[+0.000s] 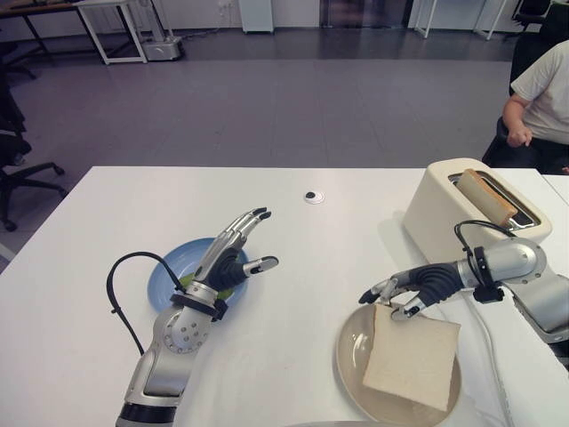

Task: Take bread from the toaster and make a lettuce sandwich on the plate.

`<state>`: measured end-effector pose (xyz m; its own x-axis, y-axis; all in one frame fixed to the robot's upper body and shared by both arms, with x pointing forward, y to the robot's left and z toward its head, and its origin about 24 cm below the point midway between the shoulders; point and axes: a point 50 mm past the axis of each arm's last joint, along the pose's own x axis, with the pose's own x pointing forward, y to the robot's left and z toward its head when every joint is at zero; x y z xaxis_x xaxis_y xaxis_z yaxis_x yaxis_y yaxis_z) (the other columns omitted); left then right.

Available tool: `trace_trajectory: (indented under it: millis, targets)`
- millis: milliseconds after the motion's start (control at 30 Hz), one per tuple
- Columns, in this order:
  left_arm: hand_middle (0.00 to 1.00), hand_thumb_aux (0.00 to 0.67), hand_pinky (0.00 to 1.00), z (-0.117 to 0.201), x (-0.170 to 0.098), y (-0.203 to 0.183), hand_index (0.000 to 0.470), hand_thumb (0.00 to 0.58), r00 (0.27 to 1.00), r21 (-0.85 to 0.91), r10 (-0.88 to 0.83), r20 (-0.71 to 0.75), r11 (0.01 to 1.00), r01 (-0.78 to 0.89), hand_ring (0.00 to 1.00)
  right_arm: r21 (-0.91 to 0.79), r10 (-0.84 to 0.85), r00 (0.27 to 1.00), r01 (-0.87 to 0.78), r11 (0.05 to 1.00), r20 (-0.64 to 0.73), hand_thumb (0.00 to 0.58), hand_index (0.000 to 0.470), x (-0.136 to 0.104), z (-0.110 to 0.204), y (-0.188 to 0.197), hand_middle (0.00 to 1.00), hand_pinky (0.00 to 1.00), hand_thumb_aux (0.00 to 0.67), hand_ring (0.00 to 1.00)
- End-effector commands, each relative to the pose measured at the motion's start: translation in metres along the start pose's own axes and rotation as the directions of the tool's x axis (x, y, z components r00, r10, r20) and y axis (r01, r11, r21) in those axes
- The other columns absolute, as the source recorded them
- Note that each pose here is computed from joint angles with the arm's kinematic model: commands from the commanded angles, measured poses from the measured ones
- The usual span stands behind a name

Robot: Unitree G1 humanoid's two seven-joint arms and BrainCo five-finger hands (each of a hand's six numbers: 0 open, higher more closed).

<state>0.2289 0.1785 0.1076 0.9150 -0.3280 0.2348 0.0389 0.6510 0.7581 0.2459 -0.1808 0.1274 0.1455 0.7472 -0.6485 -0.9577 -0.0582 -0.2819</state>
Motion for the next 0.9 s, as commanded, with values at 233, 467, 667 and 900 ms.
trace_trajectory:
  millis: [233, 467, 667, 900]
  targets:
    - [0.0, 0.0, 0.0, -0.005, -0.003, 0.005, 0.0, 0.0, 1.0, 0.024, 0.001, -0.026, 1.0, 0.0, 0.0, -0.038, -0.005, 1.0, 0.004, 0.999, -0.029, 0.452, 0.249, 0.014, -0.011, 0.009, 0.0, 0.0, 0.355, 0.0]
    - [0.0, 0.0, 0.0, -0.005, -0.003, 0.005, 0.0, 0.0, 1.0, 0.026, 0.01, -0.029, 1.0, -0.009, 0.0, -0.123, -0.078, 0.997, 0.078, 0.989, 0.001, 0.0, 0.0, 0.005, 0.005, -0.01, 0.0, 0.0, 0.0, 0.0]
    - [0.0, 0.0, 0.0, -0.026, -0.005, 0.017, 0.0, 0.0, 0.985, 0.238, 0.054, -0.164, 0.971, -0.014, 0.0, -0.178, -0.274, 0.957, 0.286, 0.941, 0.091, 0.0, 0.0, -0.024, 0.036, -0.042, 0.0, 0.0, 0.0, 0.0]
    - [0.0, 0.0, 0.0, -0.08, -0.023, 0.036, 0.0, 0.0, 0.876, 0.689, 0.09, -0.473, 0.658, 0.304, 0.0, -0.124, -0.297, 0.948, 0.311, 0.942, 0.115, 0.0, 0.0, -0.023, 0.035, -0.038, 0.0, 0.0, 0.0, 0.0]
